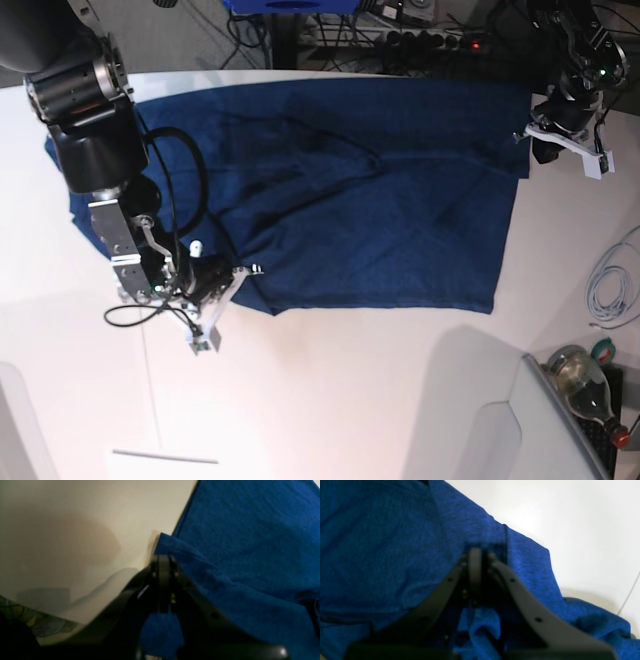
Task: Layout the t-shirt on the table in an organized manner, then fold the t-shirt properly
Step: 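Grasp the shirt hem corner with the right gripper and drag it outward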
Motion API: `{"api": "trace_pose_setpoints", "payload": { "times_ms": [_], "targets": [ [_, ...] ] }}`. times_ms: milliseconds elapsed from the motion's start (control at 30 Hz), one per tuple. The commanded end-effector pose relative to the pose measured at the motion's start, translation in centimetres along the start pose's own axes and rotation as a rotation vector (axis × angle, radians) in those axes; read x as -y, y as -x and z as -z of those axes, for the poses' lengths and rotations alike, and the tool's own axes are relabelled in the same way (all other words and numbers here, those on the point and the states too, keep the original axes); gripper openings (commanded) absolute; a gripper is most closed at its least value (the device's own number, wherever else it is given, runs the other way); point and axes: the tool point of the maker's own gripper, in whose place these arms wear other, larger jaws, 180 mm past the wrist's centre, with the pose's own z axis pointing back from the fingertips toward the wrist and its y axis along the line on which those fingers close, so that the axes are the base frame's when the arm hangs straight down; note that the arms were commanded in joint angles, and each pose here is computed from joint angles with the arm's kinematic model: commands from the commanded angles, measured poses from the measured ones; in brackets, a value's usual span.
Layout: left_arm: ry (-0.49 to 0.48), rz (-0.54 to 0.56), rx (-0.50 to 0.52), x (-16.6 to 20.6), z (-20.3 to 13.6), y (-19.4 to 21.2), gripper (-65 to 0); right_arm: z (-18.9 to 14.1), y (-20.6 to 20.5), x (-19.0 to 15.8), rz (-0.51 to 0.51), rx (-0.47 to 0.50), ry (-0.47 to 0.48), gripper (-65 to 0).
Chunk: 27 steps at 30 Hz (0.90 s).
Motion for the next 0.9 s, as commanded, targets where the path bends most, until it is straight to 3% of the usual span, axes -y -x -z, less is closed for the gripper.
{"api": "trace_pose_setpoints", "payload": {
  "times_ms": [0, 200, 300, 567, 867],
  "targets": [
    [0.003, 0.013, 0.041, -0.2, -0.3, -1.3, -65.0, -0.7, -2.6, 0.1, -0.006, 0.063, -0.002, -65.0],
    [0.003, 0.013, 0.041, -0.2, -0.3, -1.3, -65.0, -1.5, -3.5, -0.6, -0.016, 0.104, -0.012, -65.0],
    [0.003, 0.013, 0.041, -0.2, -0.3, -1.3, -65.0, -3.0, -4.8, -1.3, -0.018, 0.175, -0.028, -65.0],
    [0.005, 0.013, 0.048, -0.1, -0.2, -1.6, -65.0, -7.4, -7.7, 0.4, 0.003, 0.250, 0.000, -65.0],
    [0.004, 0.010, 0.048, -0.1, -0.1, -1.6, -65.0, -9.4, -9.5, 1.3, -0.030, 0.316, 0.026, -65.0]
  ]
}}
